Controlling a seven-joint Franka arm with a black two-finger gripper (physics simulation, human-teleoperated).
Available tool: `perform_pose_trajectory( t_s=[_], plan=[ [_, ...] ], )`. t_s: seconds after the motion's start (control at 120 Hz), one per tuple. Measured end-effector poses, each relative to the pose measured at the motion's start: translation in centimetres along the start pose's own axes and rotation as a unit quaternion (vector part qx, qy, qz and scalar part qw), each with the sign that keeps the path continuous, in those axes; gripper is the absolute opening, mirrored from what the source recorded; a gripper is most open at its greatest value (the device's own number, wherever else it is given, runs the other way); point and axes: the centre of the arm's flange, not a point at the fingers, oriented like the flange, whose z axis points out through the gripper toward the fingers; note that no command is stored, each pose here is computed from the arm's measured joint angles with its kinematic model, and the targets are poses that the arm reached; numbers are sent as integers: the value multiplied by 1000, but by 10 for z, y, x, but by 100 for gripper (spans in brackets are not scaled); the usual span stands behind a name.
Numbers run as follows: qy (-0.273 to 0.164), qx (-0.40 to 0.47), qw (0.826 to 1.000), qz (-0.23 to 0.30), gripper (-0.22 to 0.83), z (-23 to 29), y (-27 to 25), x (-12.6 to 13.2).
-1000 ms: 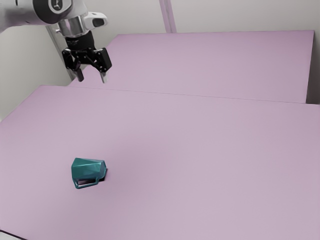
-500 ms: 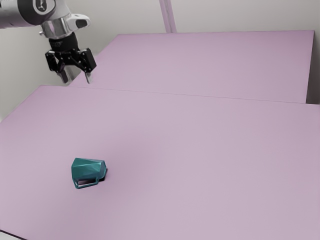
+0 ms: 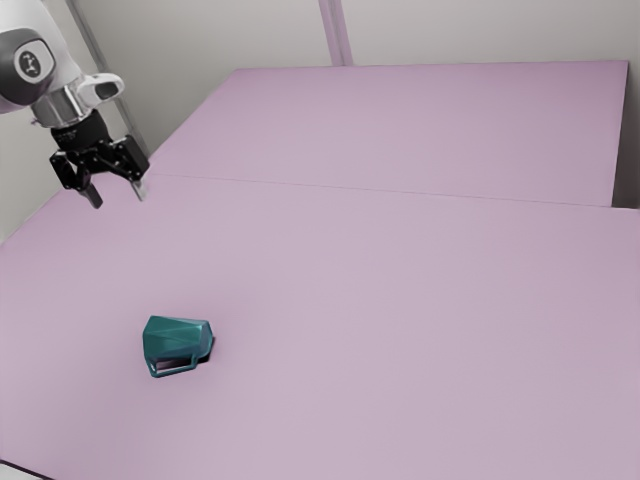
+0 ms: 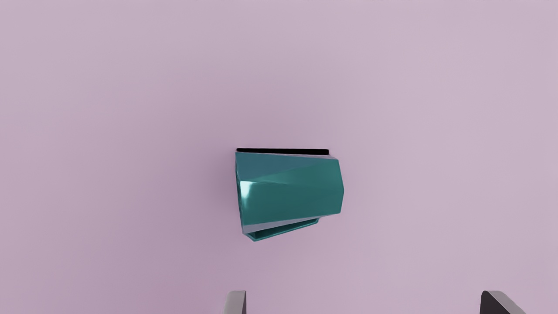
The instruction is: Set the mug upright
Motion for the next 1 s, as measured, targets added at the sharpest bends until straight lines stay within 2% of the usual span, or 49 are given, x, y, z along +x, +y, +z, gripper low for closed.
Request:
perform_pose_trajectory(
  t_s=[0.342, 1.0],
  plan=[
    [29, -90, 995, 22, 59, 44, -35, -13],
    [73, -196, 977, 29, 59, 153, -113, -63]
  ],
)
